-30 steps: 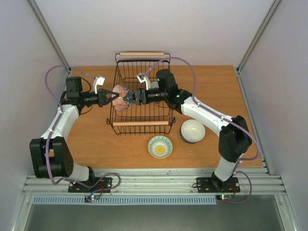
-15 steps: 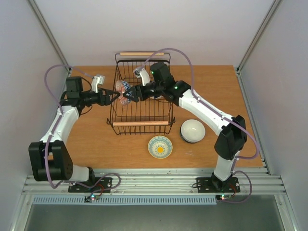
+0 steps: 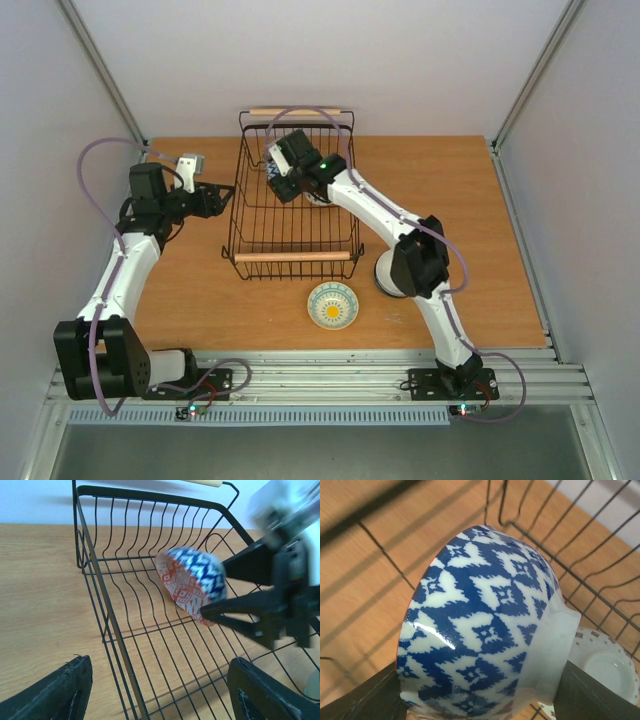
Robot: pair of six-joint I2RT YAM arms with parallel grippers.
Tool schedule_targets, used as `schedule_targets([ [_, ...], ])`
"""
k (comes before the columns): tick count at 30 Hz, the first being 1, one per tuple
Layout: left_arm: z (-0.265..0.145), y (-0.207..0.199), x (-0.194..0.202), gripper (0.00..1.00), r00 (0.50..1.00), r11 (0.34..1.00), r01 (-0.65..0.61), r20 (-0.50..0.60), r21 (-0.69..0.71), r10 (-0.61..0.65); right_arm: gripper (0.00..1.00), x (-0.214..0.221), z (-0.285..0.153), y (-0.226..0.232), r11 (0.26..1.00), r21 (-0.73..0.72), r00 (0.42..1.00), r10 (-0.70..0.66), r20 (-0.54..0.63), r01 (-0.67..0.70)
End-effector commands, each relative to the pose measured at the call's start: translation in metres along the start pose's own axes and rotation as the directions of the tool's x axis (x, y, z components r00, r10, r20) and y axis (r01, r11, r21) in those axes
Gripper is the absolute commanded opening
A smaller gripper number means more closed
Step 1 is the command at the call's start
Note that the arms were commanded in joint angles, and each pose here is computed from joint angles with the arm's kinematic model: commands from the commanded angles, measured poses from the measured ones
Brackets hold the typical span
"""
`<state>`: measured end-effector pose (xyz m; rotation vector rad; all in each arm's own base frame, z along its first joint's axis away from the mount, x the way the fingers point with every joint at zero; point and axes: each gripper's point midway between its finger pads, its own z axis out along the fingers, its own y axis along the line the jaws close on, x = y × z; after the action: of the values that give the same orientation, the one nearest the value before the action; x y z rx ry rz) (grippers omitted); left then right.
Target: Load the bowls into the dish rack
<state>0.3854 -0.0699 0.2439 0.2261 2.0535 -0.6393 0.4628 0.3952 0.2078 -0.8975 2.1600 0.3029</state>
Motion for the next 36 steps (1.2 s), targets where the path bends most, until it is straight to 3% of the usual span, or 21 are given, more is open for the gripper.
schedule_targets([
  [1,0.003,0.005,-0.009,0.75,0.999,1.000,-0.019,0.040,-0.020,0.019,0.01,-0.001,0.020,-0.024,0.973,0.177,0.989,-0.145,-0.021,0.146],
  [17,0.007,0.003,-0.006,0.74,1.000,1.000,-0.011,0.026,0.008,0.011,0.01,0.010,0.097,-0.040,0.837,0.372,0.915,-0.377,-0.142,0.402],
  [24,0.009,0.003,-0.004,0.75,1.000,1.000,-0.004,0.017,0.022,0.003,0.06,0.016,0.114,-0.047,0.733,0.434,0.850,-0.477,-0.221,0.524],
  [27,0.010,0.003,-0.004,0.75,1.000,1.000,-0.003,0.016,0.023,0.003,0.24,0.018,0.115,-0.046,0.732,0.428,0.847,-0.480,-0.229,0.531],
  [36,0.010,0.004,-0.003,0.74,1.000,1.000,-0.004,0.014,0.020,0.004,0.97,0.009,0.104,-0.032,0.807,0.370,0.887,-0.437,-0.150,0.460],
])
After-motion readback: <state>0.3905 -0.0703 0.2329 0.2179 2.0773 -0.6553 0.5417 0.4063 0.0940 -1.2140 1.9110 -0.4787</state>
